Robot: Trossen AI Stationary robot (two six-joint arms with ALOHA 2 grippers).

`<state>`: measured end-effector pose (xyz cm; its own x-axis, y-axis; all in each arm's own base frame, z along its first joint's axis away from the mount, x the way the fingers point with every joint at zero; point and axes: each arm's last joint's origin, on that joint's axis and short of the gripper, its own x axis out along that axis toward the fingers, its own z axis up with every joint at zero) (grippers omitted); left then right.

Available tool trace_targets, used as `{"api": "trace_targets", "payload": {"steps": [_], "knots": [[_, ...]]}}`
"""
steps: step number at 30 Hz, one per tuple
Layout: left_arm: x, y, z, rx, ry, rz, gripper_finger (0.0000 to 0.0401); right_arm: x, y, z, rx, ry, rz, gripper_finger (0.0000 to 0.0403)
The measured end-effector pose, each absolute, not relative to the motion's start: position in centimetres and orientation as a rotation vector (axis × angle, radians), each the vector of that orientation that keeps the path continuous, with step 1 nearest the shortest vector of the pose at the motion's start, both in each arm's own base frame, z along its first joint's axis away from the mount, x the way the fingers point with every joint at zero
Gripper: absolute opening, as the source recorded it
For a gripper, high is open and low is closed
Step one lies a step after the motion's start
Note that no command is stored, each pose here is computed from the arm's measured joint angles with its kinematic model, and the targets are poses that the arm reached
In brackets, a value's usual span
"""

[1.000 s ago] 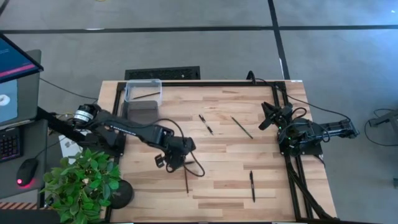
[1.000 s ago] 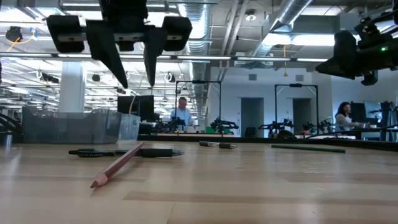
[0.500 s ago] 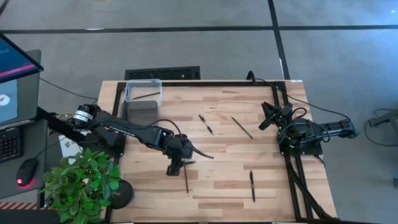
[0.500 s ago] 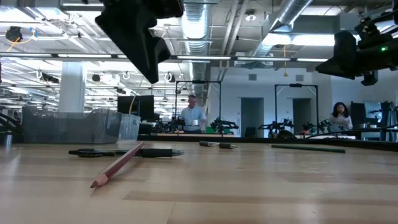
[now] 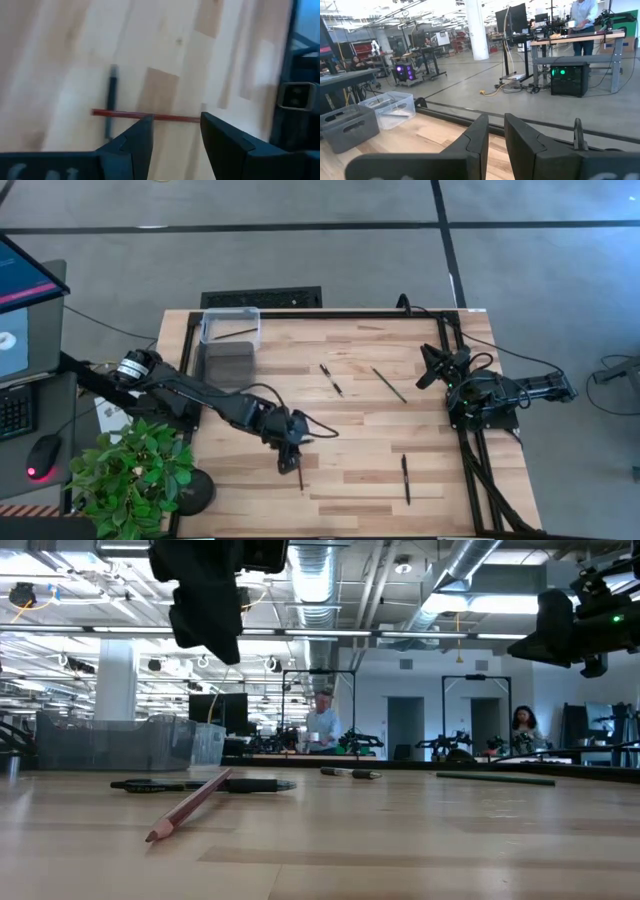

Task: Sort pens & pencils
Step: Put the brown pencil into the white bin

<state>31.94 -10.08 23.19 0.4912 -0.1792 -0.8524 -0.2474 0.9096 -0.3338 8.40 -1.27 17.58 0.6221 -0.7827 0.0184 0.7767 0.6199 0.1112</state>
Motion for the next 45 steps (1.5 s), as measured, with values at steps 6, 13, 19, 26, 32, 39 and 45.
{"api": "trace_targets", "payload": {"steps": [6,13,19,26,32,39,45], "knots": [[32.0,-10.0,23.2,-0.537,1.047,0.137,0.0158,8.4,-1.3,17.6,0.096,-0.068,-0.898,0.0082],[32.0,-10.1,23.2,-0.802,1.005,0.334,0.0217,8.4,-1.3,17.6,0.079,-0.06,-0.898,0.0082],[31.6,-11.3,23.2,-0.991,0.9,0.516,0.0242,8.4,-1.3,17.6,0.064,-0.053,-0.899,0.0082],[31.4,-13.1,22.2,-1.088,0.806,0.654,0.0243,8.4,-1.3,17.6,0.064,-0.052,-0.898,0.0082],[33.0,-14.3,19.4,-1.16,0.857,0.678,0.0243,8.4,-1.3,17.4,0.05,-0.032,-0.895,0.0082],[35.0,-15.3,17.9,-1.17,0.93,0.721,0.0242,8.4,-1.3,17.1,0.039,-0.007,-0.895,0.0082],[35.7,-15.7,18.6,-1.162,0.98,0.759,0.0242,8.5,-1.2,17.1,0.036,-0.003,-0.89,0.0082]]}}
